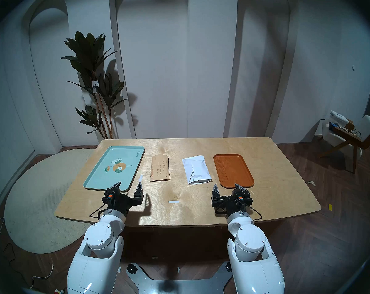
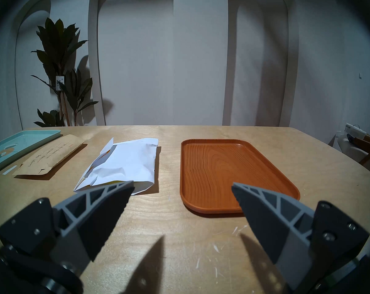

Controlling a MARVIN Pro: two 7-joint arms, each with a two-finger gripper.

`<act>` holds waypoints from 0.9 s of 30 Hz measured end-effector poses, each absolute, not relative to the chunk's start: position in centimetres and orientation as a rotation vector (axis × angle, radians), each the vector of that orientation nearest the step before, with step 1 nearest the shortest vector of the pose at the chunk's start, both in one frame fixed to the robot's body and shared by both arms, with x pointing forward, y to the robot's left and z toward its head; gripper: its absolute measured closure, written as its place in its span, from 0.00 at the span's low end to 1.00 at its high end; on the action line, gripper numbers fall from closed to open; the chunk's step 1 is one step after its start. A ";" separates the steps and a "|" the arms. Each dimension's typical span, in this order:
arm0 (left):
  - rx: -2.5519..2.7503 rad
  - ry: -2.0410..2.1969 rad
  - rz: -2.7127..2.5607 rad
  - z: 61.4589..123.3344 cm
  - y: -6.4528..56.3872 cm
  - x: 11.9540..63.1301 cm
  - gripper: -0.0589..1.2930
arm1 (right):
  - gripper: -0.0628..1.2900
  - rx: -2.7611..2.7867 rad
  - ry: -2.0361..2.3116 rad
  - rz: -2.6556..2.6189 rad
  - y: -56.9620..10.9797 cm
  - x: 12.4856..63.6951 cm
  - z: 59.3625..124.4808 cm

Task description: Sort the mail into the trays, one tray per recipient

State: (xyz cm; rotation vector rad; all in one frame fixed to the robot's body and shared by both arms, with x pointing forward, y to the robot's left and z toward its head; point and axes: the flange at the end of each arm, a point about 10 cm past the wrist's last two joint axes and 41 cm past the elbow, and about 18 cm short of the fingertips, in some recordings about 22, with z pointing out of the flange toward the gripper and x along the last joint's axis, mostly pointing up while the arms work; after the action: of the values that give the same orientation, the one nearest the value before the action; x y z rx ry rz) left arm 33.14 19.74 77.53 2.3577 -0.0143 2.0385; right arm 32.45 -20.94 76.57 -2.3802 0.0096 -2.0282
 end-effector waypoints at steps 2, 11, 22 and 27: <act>2.358 -0.014 2.038 77.5 19.7 33.1 0.03 | 0.04 -2.366 0.025 -2.024 -21.0 32.4 76.4; 2.365 -0.014 2.030 77.3 19.7 33.1 0.03 | 0.04 -2.175 0.073 -2.088 -19.0 34.3 80.4; 2.368 -0.015 2.026 77.1 19.7 33.1 0.03 | 0.04 -1.883 0.144 -2.173 -17.0 37.3 89.8; 2.368 -0.015 2.026 77.1 19.7 33.1 0.03 | 0.04 -1.852 0.205 -2.101 -16.4 38.2 92.1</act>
State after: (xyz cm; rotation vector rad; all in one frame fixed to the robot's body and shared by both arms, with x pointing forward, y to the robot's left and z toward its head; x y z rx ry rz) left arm 33.09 19.73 77.10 2.3680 -0.0147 2.0263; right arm 38.21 -16.37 92.06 -1.8524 0.2047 -2.1014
